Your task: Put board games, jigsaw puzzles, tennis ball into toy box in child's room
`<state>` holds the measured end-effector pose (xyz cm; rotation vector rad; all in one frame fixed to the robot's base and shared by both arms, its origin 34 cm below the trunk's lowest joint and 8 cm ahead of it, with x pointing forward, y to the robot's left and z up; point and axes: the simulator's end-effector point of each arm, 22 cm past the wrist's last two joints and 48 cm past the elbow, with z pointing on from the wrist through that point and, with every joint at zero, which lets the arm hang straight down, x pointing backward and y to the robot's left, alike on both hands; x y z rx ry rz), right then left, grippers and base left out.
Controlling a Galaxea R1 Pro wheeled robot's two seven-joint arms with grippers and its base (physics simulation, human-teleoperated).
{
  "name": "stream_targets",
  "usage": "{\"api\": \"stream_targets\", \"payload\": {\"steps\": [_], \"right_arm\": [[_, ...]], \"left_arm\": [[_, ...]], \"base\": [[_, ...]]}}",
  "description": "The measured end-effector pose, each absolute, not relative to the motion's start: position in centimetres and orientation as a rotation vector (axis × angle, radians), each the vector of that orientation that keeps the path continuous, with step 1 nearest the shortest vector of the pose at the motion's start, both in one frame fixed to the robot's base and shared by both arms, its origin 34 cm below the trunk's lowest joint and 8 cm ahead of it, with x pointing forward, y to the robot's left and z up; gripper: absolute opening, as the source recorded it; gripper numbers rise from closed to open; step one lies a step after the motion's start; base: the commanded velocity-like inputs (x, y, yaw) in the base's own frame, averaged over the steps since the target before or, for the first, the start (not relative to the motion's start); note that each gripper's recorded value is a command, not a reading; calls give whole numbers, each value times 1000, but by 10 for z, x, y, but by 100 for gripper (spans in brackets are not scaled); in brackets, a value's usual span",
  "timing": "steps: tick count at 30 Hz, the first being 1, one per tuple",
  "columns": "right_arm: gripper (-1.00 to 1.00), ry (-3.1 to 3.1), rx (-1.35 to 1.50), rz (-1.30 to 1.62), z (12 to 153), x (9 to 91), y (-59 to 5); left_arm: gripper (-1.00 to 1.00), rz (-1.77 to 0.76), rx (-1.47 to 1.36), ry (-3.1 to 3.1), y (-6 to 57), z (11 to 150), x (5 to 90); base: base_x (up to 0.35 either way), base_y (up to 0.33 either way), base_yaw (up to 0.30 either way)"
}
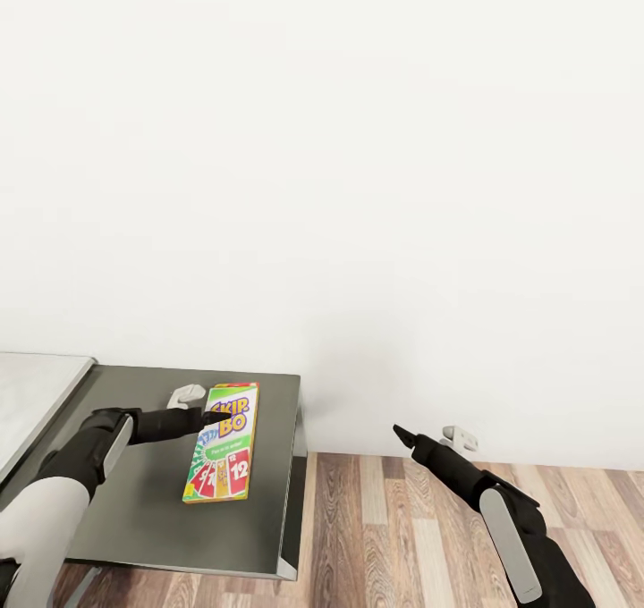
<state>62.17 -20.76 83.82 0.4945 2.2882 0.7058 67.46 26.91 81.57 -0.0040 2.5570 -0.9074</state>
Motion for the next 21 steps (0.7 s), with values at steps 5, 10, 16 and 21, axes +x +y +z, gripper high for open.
{"api": "stream_targets", "payload": {"steps": [5,10,16,21], "right_arm": [[100,2293,498,706,836,620,-207],[100,2294,498,706,836,620,-207],[100,2295,498,706,835,620,-208],[100,2294,498,706,836,620,-208]], "left_arm": [[100,-910,-4,2556,269,816,675],[100,-913,-4,2555,268,816,675],[100,-976,13,2532,260,823,673],[100,-1010,23,2519,256,827,672]], "base": [[0,0,0],[0,0,0],[0,0,0],[0,0,0]]}}
